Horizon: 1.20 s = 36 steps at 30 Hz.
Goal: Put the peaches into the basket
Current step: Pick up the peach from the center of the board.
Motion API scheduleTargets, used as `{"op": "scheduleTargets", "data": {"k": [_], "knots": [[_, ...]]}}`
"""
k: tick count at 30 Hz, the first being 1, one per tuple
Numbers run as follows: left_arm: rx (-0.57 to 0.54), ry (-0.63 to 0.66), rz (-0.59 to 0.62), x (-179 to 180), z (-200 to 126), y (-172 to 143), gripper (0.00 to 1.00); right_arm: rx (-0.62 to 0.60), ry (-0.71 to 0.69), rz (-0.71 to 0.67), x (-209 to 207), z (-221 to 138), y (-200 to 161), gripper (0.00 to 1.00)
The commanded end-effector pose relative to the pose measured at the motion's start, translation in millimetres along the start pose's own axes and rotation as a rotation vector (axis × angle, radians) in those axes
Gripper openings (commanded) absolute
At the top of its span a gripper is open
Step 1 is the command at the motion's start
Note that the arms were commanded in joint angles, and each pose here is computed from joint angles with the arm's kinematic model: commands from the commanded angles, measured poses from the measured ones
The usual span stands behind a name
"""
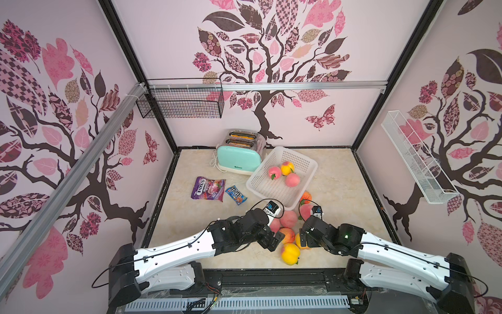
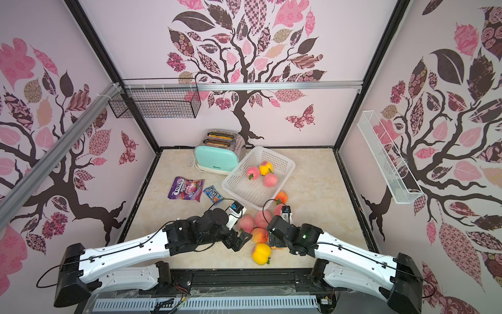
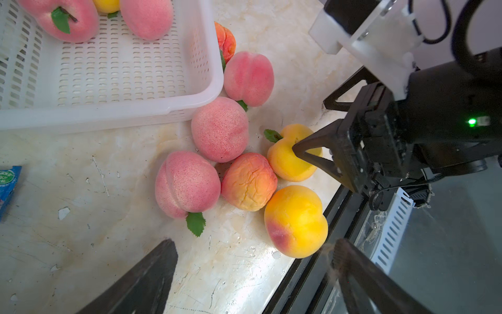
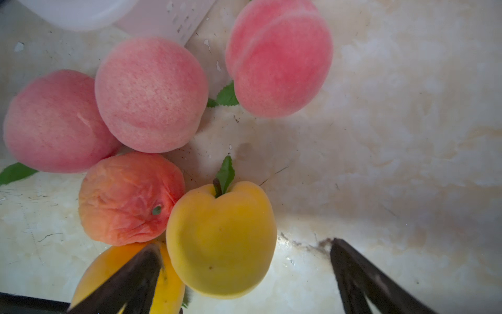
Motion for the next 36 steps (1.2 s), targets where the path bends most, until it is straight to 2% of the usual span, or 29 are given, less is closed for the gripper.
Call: {"op": "scheduleTargets", "data": {"k": [1,13,36], "knots": [[-0.009,-0.013,-0.015,0,0,-3,0.95,-0.026,0.010,0.026,3,1,4,1.00],[-0.004,-0.010,-0.034,5,0,-10,0.95,0.004,0.054,0.005,19,15,-1,1.00],[-0.014,0.003,-0.041,7,-3,-8,0.95,0.040,0.036,0.000,16,30,-15,0.97]]}}
Point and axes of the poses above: each gripper's point midway between its finger pads, its own z axis out along the fingers, its own x axis along the line the jaws close on, y = z × x, the point moved 2 cm from there along -z, back along the fingers, and after that the axes turned 15 degrees about -z, right-handed, at the moved point
